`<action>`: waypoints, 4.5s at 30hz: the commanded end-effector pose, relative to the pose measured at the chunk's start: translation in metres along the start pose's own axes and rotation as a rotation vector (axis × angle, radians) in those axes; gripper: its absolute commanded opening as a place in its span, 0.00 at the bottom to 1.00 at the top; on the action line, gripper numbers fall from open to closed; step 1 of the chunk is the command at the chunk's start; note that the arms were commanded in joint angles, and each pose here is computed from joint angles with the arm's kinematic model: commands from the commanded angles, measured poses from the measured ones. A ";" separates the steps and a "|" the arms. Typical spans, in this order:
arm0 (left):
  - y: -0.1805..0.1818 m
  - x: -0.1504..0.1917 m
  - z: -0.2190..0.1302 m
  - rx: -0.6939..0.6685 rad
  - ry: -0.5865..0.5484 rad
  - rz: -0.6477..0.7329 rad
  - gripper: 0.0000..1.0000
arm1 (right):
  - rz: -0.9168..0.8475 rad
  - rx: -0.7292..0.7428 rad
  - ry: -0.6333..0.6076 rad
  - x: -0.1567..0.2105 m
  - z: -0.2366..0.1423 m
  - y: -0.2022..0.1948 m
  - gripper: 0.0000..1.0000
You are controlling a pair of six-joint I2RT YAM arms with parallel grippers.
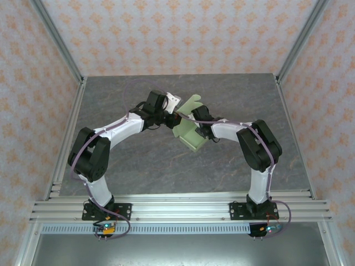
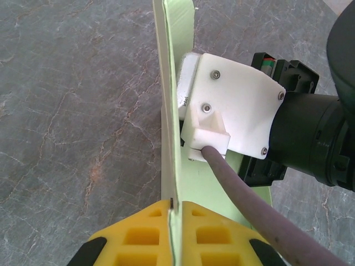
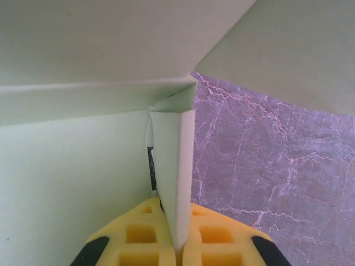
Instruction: Fold the paper box
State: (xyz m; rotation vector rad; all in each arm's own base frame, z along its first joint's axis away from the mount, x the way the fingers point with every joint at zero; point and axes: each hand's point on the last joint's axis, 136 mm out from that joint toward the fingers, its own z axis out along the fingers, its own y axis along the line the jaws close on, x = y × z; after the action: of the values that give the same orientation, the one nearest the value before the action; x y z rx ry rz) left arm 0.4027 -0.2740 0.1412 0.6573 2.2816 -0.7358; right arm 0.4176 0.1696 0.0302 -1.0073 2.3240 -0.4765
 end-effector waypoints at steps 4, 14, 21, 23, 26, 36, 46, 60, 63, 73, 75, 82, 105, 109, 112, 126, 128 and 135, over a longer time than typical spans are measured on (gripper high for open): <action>-0.023 0.005 -0.001 0.086 0.041 0.000 0.00 | 0.021 -0.014 -0.024 0.005 -0.015 -0.006 0.32; -0.019 0.011 -0.002 0.067 0.068 0.027 0.00 | 0.248 -0.209 -0.192 -0.018 -0.056 -0.029 0.44; -0.019 0.007 -0.003 0.062 0.061 0.032 0.00 | 0.246 -0.247 -0.164 -0.009 -0.043 -0.020 0.41; -0.021 0.006 -0.003 0.070 0.063 0.032 0.00 | 0.240 -0.262 -0.151 -0.007 -0.038 -0.015 0.40; -0.021 0.003 -0.004 0.065 0.062 0.035 0.00 | 0.246 -0.302 -0.136 -0.007 -0.034 -0.007 0.40; -0.021 0.002 -0.002 0.069 0.060 0.025 0.00 | 0.100 -0.237 0.009 0.012 -0.016 0.005 0.34; -0.022 0.005 0.003 0.090 0.059 -0.008 0.00 | -0.058 -0.066 0.108 0.036 0.011 0.018 0.17; -0.020 0.007 0.004 0.075 0.081 0.016 0.00 | -0.083 -0.131 0.058 0.043 -0.003 0.034 0.24; -0.017 0.009 0.002 0.057 0.090 0.028 0.00 | 0.049 -0.157 -0.009 0.028 -0.014 0.020 0.30; -0.020 0.003 0.003 0.071 0.075 0.003 0.00 | 0.492 -0.215 -0.272 -0.007 -0.083 -0.028 0.49; -0.021 0.001 0.002 0.075 0.070 -0.009 0.00 | 0.602 -0.250 -0.320 -0.008 -0.097 -0.032 0.54; -0.033 -0.014 -0.016 0.106 -0.009 -0.020 0.00 | 1.274 -0.355 -0.218 0.034 -0.115 -0.070 0.77; -0.055 -0.074 -0.061 0.209 -0.232 -0.157 0.00 | 1.661 -1.094 -0.453 -0.013 -0.138 -0.106 0.88; -0.058 -0.076 -0.063 0.222 -0.242 -0.164 0.00 | 1.662 -1.120 -0.461 -0.017 -0.139 -0.108 0.84; -0.059 -0.076 -0.064 0.228 -0.241 -0.165 0.00 | 1.647 -1.135 -0.461 -0.019 -0.141 -0.107 0.83; -0.064 -0.083 -0.067 0.247 -0.254 -0.162 0.00 | 1.613 -1.166 -0.433 -0.019 -0.139 -0.096 0.60; -0.063 -0.084 -0.068 0.244 -0.257 -0.159 0.00 | 1.603 -1.164 -0.417 -0.018 -0.138 -0.093 0.58; -0.064 -0.085 -0.068 0.239 -0.260 -0.153 0.00 | 1.588 -1.140 -0.380 -0.014 -0.128 -0.086 0.47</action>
State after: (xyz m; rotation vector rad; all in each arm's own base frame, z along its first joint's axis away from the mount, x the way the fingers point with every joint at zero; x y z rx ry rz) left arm 0.3914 -0.2964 0.2398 0.4369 2.1199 -1.1078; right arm 0.3906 0.1324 0.1721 0.6543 2.0958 1.5629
